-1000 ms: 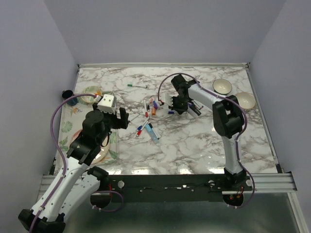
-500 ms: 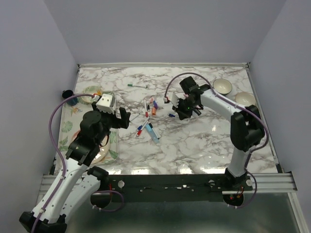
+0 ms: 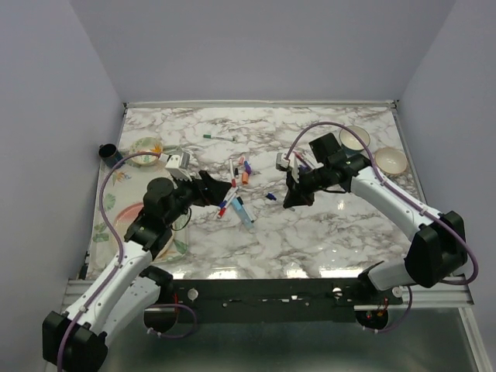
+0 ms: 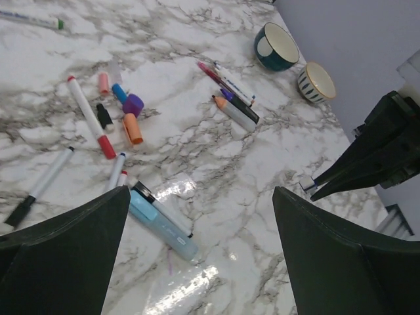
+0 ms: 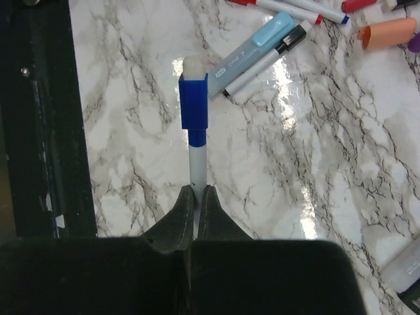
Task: Open the pen caps
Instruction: Pass the pen from the right arm to the left
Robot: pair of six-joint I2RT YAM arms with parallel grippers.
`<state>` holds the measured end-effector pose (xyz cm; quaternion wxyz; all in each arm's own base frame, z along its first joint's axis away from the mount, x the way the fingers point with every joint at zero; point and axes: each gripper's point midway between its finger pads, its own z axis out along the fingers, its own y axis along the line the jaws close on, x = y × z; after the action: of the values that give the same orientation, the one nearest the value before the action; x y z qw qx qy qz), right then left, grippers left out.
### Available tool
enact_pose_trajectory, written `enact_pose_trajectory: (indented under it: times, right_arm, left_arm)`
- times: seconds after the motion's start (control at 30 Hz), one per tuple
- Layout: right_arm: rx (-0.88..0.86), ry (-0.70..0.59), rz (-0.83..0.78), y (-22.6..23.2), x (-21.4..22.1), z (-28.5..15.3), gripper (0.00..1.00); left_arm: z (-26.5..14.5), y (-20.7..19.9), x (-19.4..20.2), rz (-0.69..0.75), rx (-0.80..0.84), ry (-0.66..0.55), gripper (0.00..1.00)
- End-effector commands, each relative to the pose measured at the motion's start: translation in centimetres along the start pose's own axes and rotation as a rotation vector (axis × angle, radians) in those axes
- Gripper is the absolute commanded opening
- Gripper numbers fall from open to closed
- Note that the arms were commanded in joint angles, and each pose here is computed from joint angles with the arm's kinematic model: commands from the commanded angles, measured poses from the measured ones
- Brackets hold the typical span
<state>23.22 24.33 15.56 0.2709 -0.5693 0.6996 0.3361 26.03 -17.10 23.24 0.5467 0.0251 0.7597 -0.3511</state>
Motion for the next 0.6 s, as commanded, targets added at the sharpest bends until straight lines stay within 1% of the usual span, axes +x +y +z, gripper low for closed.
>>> enact_pose_trajectory:
  times: [0.0, 0.03, 0.1, 0.17, 0.2, 0.27, 0.43, 0.5, 0.57]
  right_arm:
    - [-0.068, -0.072, 0.045, 1.1, -0.9, 0.2, 0.01]
    - [-0.077, -0.065, 0.061, 1.1, -0.7, 0.2, 0.01]
    - [-0.096, -0.062, 0.068, 1.3, -0.8, 0.3, 0.01]
    - [-0.115, -0.059, 0.087, 1.5, -0.6, 0.5, 0.01]
    - [-0.117, -0.058, 0.091, 1.5, -0.6, 0.5, 0.01]
    - [-0.117, -0.059, 0.089, 1.5, -0.6, 0.5, 0.01]
    - [-0.115, -0.057, 0.089, 1.5, -0.6, 0.5, 0.01]
    - [-0.116, -0.054, 0.093, 1.5, -0.4, 0.6, 0.01]
    - [-0.117, -0.051, 0.094, 1.5, -0.4, 0.6, 0.01]
  left_arm:
    - [1.1, -3.3, 1.1, -0.248, 0.157, -0.028, 0.99]
    - [1.1, -4.1, 1.7, -0.279, 0.172, -0.021, 0.99]
    - [1.4, -3.8, 2.1, -0.303, 0.137, -0.046, 0.99]
    - [1.5, -5.0, 3.1, -0.315, 0.145, -0.029, 0.99]
    - [1.7, -4.8, 3.3, -0.323, 0.119, -0.044, 0.99]
    - [2.0, -5.4, 4.0, -0.349, 0.118, -0.032, 0.99]
    - [2.9, -5.6, 4.6, -0.383, 0.083, -0.044, 0.99]
    - [3.0, -6.3, 4.6, -0.392, 0.090, -0.042, 0.99]
    - [3.4, -6.0, 4.7, -0.402, 0.057, -0.051, 0.99]
